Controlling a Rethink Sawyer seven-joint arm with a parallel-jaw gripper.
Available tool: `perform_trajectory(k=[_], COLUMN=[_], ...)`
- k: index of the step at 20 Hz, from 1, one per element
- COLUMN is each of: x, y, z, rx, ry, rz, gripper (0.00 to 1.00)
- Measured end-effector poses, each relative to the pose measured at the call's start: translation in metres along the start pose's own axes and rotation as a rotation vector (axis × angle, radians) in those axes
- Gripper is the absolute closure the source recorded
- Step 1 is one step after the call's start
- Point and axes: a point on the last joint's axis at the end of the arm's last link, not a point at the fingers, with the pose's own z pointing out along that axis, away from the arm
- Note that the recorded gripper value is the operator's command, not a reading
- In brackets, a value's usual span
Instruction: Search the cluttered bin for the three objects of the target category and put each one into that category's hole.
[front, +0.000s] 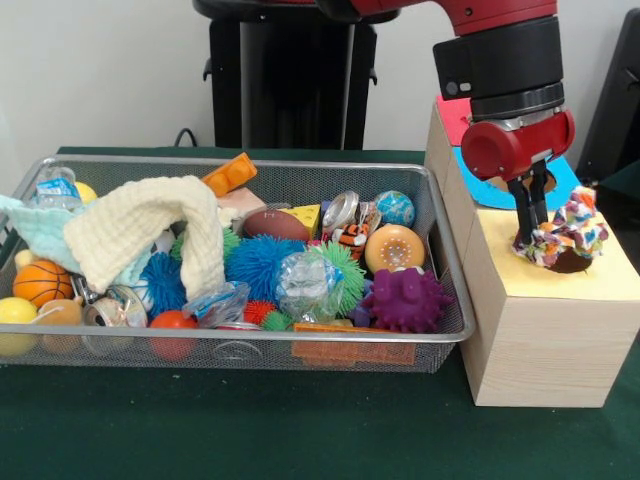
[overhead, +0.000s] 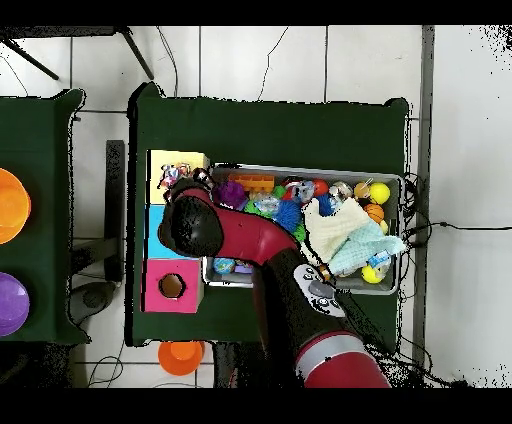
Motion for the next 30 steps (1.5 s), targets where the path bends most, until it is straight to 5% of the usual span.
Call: perform_trajectory(k=[20, 21, 30], x=[0.008, 0.008, 0.008], y=[0.023, 0.024, 0.024], z=[0.005, 0.006, 0.008], rx=[-0.035, -0.033, -0.026], ry=[0.020, 0.019, 0.015], rz=[-0.001, -0.002, 0.000], gripper=[1.00, 0.00, 0.00])
